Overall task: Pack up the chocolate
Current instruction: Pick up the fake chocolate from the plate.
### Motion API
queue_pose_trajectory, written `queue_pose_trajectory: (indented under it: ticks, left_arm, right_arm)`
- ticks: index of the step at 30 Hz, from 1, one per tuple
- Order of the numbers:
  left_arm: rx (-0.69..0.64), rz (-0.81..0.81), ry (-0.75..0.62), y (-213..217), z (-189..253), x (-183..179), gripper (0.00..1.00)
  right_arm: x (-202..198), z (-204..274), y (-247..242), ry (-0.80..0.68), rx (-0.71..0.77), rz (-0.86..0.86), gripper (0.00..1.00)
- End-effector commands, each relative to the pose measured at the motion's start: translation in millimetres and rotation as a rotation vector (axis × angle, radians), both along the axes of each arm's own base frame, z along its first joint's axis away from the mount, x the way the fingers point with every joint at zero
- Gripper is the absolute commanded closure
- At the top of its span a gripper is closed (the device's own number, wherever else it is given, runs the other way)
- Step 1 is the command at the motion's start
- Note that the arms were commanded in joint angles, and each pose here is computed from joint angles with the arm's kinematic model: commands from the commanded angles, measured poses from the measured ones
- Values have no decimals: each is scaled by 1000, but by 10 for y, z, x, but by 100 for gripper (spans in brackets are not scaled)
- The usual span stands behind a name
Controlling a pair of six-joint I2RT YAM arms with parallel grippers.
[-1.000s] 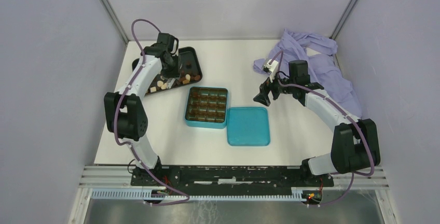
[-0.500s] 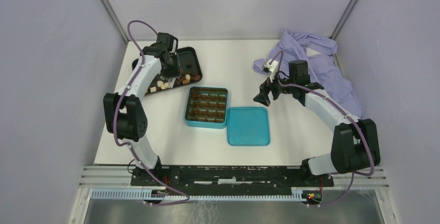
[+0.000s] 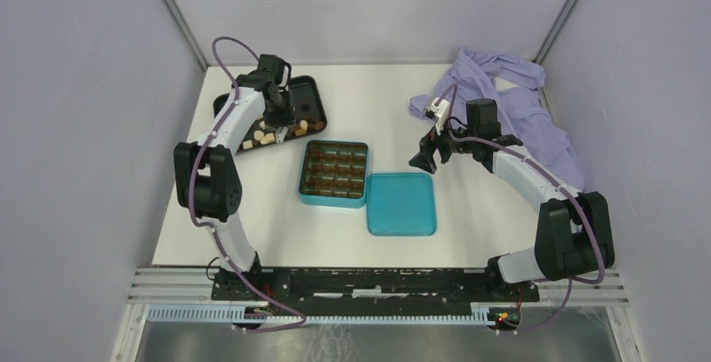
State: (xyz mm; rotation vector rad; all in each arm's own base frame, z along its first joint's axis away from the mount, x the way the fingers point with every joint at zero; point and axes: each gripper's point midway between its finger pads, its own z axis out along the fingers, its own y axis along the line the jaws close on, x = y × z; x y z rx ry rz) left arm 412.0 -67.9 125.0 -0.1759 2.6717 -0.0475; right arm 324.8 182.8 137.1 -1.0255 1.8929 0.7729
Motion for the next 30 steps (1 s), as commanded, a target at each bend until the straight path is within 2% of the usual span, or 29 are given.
queue_pose_trajectory:
  ticks: [1, 10, 17, 20, 27, 30]
  left_arm:
    - [-44, 30, -53, -65, 145, 153, 59]
    - [-44, 27, -25, -75, 39, 141, 60]
    - [-51, 24, -26, -86, 44, 150, 65]
    - [-55, 21, -23, -94, 37, 149, 70]
    - [-70, 9, -31, -124, 98, 146, 96]
    - [-76, 4, -71, -129, 236, 172, 98]
  right_arm:
    - [7, 50, 30, -17, 29, 13, 7]
    - [3, 54, 38, -15, 36, 15, 7]
    - [0, 54, 43, -14, 40, 16, 7]
    - [2, 66, 44, -15, 42, 16, 7]
    - [-2, 80, 55, -16, 48, 20, 7]
    - [-4, 86, 62, -15, 52, 21, 7]
